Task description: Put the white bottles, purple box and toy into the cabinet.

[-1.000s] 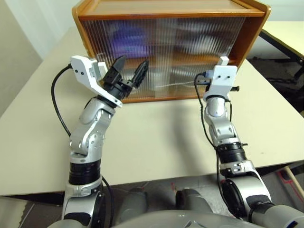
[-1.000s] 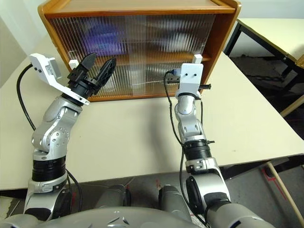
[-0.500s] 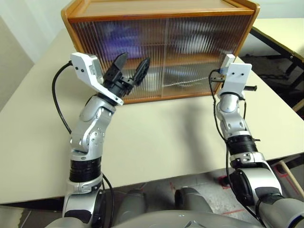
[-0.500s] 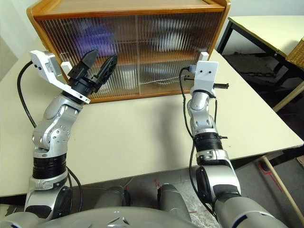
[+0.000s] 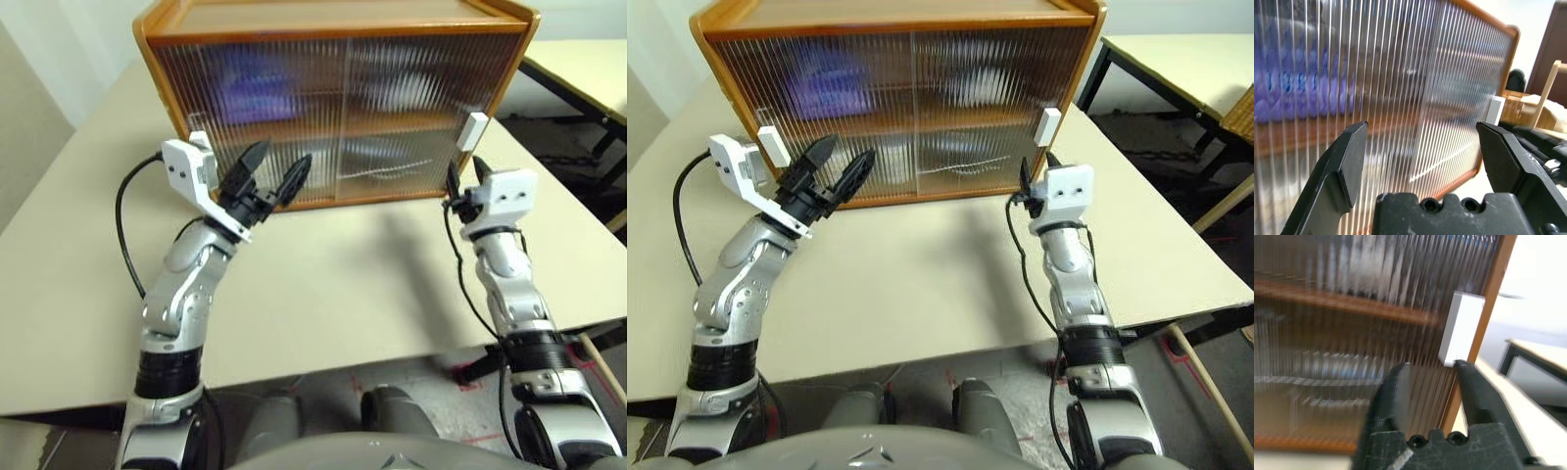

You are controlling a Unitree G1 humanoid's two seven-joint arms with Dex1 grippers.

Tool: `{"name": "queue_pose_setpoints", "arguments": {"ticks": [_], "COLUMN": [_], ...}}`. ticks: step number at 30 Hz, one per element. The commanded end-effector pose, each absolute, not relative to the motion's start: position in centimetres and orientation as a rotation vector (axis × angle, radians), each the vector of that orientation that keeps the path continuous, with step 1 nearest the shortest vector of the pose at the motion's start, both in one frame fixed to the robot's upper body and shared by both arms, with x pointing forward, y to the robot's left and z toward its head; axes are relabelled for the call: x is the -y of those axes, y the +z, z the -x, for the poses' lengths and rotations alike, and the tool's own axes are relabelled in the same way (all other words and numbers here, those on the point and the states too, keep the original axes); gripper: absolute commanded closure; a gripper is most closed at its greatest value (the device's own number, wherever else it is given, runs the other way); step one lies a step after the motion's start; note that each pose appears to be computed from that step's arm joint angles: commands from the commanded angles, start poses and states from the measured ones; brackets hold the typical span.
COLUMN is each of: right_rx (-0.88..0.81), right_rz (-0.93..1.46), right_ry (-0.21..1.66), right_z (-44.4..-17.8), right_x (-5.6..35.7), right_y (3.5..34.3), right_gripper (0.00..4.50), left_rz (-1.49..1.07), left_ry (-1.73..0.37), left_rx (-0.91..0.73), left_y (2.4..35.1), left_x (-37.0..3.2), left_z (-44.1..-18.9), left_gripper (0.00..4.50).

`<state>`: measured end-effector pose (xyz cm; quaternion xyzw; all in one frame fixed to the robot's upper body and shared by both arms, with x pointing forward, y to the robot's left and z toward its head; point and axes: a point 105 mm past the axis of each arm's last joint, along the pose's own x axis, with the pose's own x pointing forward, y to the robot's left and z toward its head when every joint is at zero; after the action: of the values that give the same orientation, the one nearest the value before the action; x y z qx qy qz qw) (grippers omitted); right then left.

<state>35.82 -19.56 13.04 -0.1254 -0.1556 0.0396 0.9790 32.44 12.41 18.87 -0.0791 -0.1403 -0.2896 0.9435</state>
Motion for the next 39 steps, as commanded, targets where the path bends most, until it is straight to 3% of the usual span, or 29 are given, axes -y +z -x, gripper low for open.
{"name": "queue_pose_setpoints", "arguments": {"ticks": [1, 3, 7, 14, 25, 39], "right_rx": [0.314, 0.298, 0.269, 0.251, 0.233, 0.185], "right_rz": [0.190, 0.155, 0.121, 0.118, 0.128, 0.056], "right_ry": [0.124, 0.158, 0.180, 0.165, 0.149, 0.095], "right_z": [-34.4, -33.7, -32.3, -31.4, -29.8, -29.6], "right_x": [20.1, 20.1, 20.2, 20.5, 21.1, 22.8], "right_y": [12.6, 11.9, 10.5, 9.5, 8.7, 7.3], "right_gripper": [0.77, 0.04, 0.04, 0.04, 0.04, 0.04], "left_rz": [0.127, 0.121, 0.024, -0.089, -0.045, -0.055], "left_ry": [-0.551, -0.500, -0.247, 0.058, 0.087, 0.174], "left_rx": [0.228, 0.210, 0.184, 0.187, 0.144, 0.123], "left_y": [16.0, 14.6, 11.2, 9.3, 8.3, 7.9], "left_x": [-13.2, -14.1, -18.0, -23.1, -22.4, -23.9], "left_z": [-32.4, -32.4, -32.7, -31.2, -26.5, -25.3], "left_gripper": [0.00, 0.00, 0.00, 0.00, 0.00, 0.00]}}
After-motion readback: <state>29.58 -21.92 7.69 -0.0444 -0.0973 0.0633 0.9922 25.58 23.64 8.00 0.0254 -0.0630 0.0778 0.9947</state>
